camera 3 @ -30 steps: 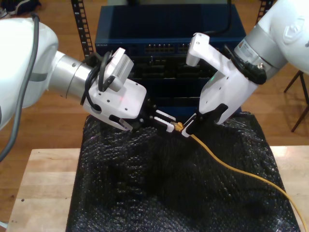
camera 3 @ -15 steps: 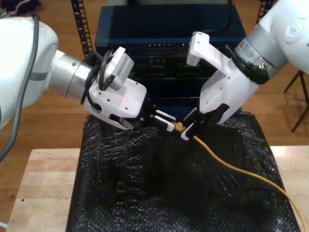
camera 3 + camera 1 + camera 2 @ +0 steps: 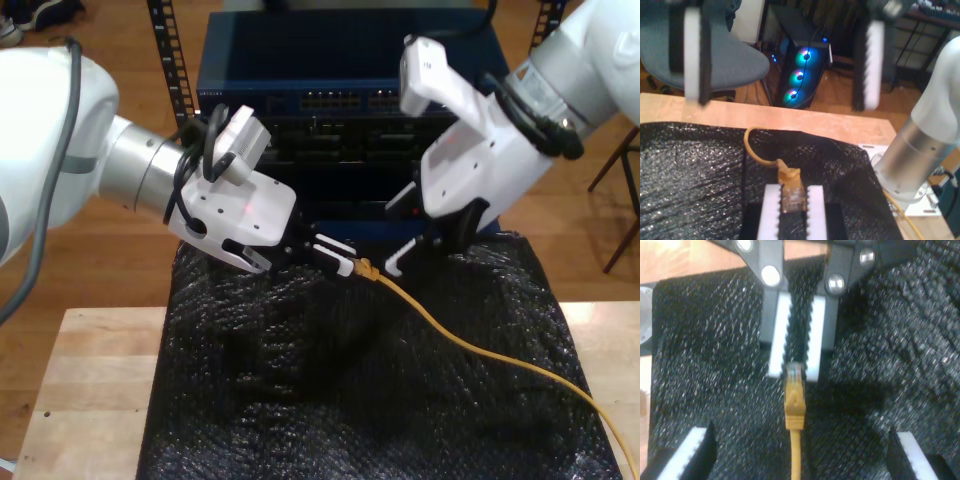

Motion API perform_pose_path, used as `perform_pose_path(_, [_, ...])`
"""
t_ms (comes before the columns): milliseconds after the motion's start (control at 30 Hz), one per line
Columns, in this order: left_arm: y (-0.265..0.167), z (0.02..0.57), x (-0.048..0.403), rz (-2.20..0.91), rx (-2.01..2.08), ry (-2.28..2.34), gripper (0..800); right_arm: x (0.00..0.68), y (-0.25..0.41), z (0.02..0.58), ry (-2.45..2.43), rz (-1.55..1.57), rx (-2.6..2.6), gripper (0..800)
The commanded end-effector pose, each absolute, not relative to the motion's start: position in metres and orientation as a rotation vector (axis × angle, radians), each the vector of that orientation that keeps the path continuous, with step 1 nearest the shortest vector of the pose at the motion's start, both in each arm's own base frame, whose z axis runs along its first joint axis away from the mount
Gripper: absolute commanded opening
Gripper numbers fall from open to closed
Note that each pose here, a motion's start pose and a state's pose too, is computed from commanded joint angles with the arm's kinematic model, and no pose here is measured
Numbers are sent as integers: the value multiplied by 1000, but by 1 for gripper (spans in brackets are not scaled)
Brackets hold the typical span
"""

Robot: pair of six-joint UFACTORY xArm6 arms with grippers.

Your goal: Grab the cable and plug it in

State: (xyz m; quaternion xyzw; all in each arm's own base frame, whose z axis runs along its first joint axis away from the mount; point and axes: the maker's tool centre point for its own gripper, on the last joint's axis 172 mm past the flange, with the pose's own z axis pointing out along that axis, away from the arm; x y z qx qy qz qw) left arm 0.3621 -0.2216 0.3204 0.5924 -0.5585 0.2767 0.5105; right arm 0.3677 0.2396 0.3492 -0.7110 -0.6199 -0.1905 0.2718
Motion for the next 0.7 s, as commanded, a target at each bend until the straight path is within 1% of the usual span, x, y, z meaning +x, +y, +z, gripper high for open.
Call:
perform_pose_path(233, [-217,336,362,689,1366,-1234,7,355,237,388,-1835,-672,-1821,796])
perform_pose_path(467, [-216,352,351,663,1310,-1121,8,340,233,399,-1937,-754,-1754,791])
perform_pose_path(700, [-220,361,347,660,1275,-1049,8,341,222,410,-2036,-949,-1739,772])
